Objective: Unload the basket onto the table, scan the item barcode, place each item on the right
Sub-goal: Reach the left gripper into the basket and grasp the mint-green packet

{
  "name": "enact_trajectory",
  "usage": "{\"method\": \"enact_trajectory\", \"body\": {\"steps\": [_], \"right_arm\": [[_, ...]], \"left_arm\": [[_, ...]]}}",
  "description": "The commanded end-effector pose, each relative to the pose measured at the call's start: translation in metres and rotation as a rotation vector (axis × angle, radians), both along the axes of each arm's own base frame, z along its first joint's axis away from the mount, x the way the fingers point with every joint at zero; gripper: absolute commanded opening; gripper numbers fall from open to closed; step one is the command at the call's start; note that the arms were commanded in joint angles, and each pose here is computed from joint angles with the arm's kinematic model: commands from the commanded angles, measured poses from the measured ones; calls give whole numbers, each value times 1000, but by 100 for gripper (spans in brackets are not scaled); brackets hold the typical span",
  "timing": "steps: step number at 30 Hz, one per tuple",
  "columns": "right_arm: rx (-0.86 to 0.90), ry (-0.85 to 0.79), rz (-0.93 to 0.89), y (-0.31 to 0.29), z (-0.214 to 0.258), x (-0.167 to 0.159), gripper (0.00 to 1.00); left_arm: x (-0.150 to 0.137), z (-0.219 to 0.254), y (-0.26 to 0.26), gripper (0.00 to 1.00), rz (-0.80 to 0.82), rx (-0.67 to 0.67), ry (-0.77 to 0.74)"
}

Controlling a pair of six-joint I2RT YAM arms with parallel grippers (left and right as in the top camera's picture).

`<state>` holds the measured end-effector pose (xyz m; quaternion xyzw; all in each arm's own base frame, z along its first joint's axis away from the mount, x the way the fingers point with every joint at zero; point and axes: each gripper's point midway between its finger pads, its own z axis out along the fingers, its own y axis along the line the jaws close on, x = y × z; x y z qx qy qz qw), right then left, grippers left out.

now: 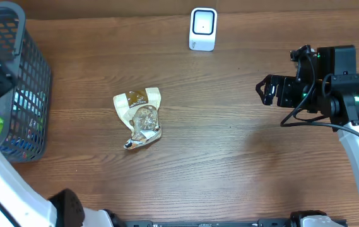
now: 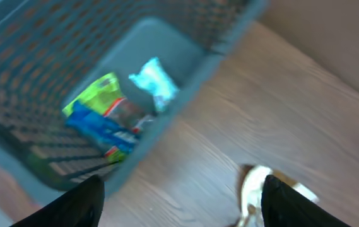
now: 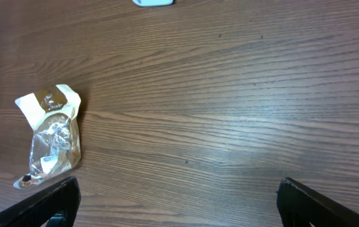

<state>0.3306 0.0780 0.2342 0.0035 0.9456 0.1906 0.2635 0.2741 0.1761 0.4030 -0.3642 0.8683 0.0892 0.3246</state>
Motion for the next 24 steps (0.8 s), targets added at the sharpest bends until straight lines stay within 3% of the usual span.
{"method": "enact_trajectory", "body": {"steps": [1, 4, 10, 24], "right_arm": [[6, -21, 9, 3, 7, 1, 100], [6, -21, 9, 3, 8, 2, 100], [7, -28, 8, 3, 8, 3, 100], [9, -50, 6, 3, 11, 7, 100]], "left_arm": [[-12, -18, 48, 70, 194, -49, 24], [-17, -38, 80, 70, 297, -111, 38], [1, -73, 106, 69, 302, -225, 53], [63, -130, 151, 72, 274, -231, 61]]}}
